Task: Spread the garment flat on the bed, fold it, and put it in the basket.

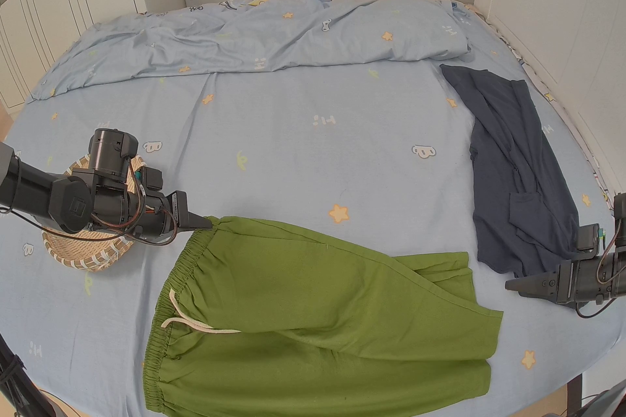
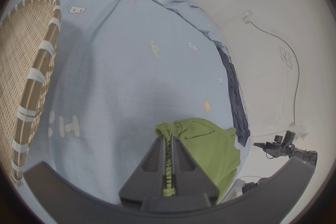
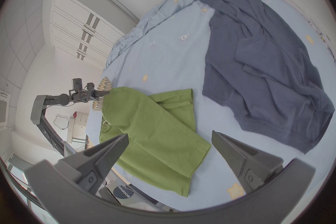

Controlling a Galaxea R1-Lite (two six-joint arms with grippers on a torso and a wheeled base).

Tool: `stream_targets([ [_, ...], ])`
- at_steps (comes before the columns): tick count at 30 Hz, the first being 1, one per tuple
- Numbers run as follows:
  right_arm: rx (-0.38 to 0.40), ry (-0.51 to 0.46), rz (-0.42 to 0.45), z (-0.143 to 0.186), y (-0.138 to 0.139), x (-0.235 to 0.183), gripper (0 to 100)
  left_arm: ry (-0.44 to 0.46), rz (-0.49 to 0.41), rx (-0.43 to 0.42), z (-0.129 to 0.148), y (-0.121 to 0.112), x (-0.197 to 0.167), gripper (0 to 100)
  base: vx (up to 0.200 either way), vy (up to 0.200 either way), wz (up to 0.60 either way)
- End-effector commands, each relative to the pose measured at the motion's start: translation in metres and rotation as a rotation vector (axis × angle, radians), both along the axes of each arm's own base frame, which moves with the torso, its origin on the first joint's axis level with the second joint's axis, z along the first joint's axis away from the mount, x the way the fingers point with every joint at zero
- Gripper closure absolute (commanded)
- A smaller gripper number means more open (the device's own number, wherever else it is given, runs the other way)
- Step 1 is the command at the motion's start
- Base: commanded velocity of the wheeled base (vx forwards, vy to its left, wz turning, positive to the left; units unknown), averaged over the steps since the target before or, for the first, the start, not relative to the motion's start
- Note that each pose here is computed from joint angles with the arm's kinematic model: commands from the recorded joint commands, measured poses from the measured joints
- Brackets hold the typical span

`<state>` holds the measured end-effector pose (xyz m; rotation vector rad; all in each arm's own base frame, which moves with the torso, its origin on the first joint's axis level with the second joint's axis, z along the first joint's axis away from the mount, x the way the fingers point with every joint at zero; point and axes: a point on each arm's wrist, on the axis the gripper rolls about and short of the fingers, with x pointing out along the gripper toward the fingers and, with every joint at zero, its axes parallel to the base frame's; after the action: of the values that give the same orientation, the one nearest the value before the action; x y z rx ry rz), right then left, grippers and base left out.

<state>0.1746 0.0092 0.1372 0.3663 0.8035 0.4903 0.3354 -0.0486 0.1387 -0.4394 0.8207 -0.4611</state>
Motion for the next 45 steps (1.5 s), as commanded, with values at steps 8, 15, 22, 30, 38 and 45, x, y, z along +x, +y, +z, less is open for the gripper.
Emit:
stream_targets([
  [8, -0.015, 0.204, 0.033, -0.053, 0.001, 0.016, 0, -0.023, 0.003, -0.002, 0.007, 0.002, -0.004, 100, 0.000, 0.000, 0.00],
  [15, -0.015, 0.202, 0.033, -0.062, 0.001, 0.013, 0, -0.031, 0.003, -0.003, 0.009, 0.002, -0.004, 100, 0.000, 0.000, 0.00],
  [22, -0.015, 0.243, 0.046, -0.071, 0.003, 0.017, 0, -0.029, 0.005, -0.002, 0.009, 0.002, -0.005, 100, 0.000, 0.000, 0.00],
  [30, -0.011, 0.227, 0.056, -0.081, 0.006, 0.030, 0, -0.028, 0.005, -0.002, 0.009, 0.002, -0.004, 100, 0.000, 0.000, 0.00],
  [38, -0.010, 0.211, 0.062, -0.090, 0.008, 0.038, 0, -0.028, 0.006, -0.002, 0.009, 0.002, -0.004, 100, 0.000, 0.000, 0.00],
  [45, -0.006, 0.194, 0.052, -0.090, 0.006, 0.039, 100, -0.024, 0.007, -0.002, 0.008, 0.002, -0.003, 100, 0.000, 0.000, 0.00],
])
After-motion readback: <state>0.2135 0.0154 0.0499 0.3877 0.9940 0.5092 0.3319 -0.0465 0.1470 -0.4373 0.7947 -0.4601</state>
